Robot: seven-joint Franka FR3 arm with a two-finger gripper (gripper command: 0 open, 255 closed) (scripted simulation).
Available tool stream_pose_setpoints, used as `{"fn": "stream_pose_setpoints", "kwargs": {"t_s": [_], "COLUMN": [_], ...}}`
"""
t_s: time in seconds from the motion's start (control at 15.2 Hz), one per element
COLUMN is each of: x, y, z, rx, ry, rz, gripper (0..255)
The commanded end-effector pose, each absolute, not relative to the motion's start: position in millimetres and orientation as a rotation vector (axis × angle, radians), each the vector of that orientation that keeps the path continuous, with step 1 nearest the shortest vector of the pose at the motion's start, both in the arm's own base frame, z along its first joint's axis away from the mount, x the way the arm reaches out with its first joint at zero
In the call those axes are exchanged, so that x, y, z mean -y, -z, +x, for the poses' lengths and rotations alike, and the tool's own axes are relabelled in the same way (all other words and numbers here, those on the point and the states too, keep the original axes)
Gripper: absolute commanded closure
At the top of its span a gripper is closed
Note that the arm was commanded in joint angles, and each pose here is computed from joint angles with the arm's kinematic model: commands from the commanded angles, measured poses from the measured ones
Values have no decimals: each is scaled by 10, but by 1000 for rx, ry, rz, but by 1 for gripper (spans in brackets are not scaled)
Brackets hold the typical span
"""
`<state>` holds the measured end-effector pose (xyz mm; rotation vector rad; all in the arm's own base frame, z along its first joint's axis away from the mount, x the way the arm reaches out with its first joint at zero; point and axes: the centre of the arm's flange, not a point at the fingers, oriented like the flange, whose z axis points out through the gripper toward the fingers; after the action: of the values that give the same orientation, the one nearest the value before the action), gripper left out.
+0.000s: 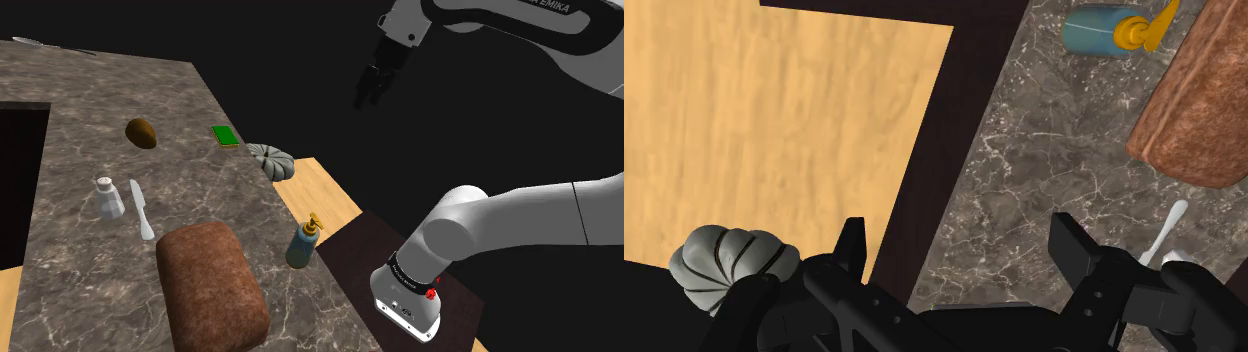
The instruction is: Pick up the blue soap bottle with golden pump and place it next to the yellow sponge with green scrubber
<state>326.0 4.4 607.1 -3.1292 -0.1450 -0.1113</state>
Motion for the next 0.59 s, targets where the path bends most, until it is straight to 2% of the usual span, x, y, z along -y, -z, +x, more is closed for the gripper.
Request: {"fn": "stream_pose_setpoints", "kwargs": {"t_s": [0.0,0.53], "x": [-44,-792], "y": [-6071,-5398], "z": [3260,2945], "rx": [145,154], "ry": [111,79], "rz": [-3129,-3138], "gripper": [0,0]}}
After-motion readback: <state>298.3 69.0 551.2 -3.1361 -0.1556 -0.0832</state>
